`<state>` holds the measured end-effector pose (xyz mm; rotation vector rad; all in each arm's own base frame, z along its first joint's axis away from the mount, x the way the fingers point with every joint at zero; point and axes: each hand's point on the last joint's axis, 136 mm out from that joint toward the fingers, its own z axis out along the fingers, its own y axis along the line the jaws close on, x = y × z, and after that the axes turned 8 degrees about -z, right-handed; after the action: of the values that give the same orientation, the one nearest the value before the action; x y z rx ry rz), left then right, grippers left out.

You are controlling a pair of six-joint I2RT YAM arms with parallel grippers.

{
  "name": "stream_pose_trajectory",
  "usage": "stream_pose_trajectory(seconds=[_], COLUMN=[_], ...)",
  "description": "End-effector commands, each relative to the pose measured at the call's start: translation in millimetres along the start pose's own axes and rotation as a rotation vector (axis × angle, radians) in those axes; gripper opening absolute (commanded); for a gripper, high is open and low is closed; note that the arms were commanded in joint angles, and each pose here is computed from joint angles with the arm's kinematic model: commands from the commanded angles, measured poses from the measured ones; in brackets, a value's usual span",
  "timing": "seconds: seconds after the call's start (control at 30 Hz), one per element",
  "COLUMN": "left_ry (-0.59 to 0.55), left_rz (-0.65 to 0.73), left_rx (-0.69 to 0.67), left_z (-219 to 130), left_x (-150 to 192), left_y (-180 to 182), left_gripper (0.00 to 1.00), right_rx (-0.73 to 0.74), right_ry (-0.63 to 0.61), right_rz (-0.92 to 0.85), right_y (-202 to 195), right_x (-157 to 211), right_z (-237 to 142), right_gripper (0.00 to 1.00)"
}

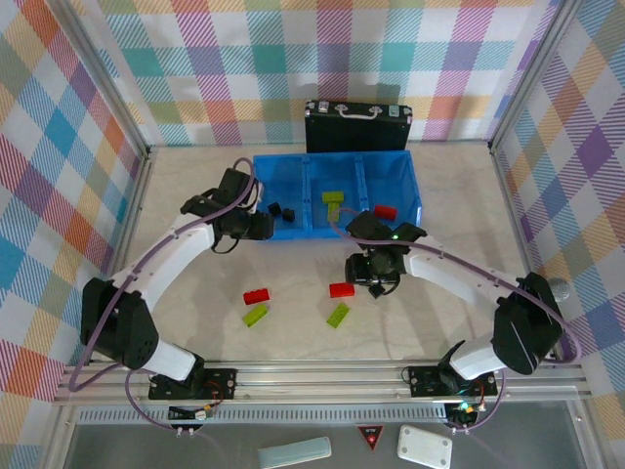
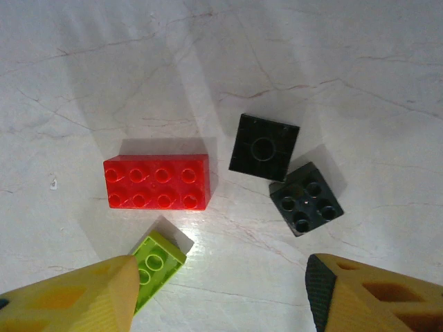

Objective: Sort the legos into containers by color
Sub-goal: Pick up the lego from the center of the table.

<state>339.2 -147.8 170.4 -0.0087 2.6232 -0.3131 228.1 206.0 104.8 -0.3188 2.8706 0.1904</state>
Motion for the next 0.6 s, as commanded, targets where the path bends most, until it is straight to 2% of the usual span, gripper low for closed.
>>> stream_pose_trajectory(seconds=[0.0,0.27,0.4,0.57], left_ry=[0.012,-0.042,-0.099,-0.080], left_rz=[0.040,0.166,0.196,0.181], left_rx=[-0.048,-0.099,-0.139,-0.141], left_z=[-17,-48,-42,-33], left_x=[13,14,15,23], left_y=[16,30,41,46], left_gripper=[0.50,0.51,0.51,0.51], right_rx=[0.018,0.056,0.064,0.073], right_ry=[-0.023,0.022,0.041,0.065], right_rz=[0.019,0.004,0.001,-0.005], right_y=[12,31,38,46], right_x=[-11,-11,-11,-8], right_z=[-1,24,36,50], right_gripper=[0.68,0.71,0.75,0.77])
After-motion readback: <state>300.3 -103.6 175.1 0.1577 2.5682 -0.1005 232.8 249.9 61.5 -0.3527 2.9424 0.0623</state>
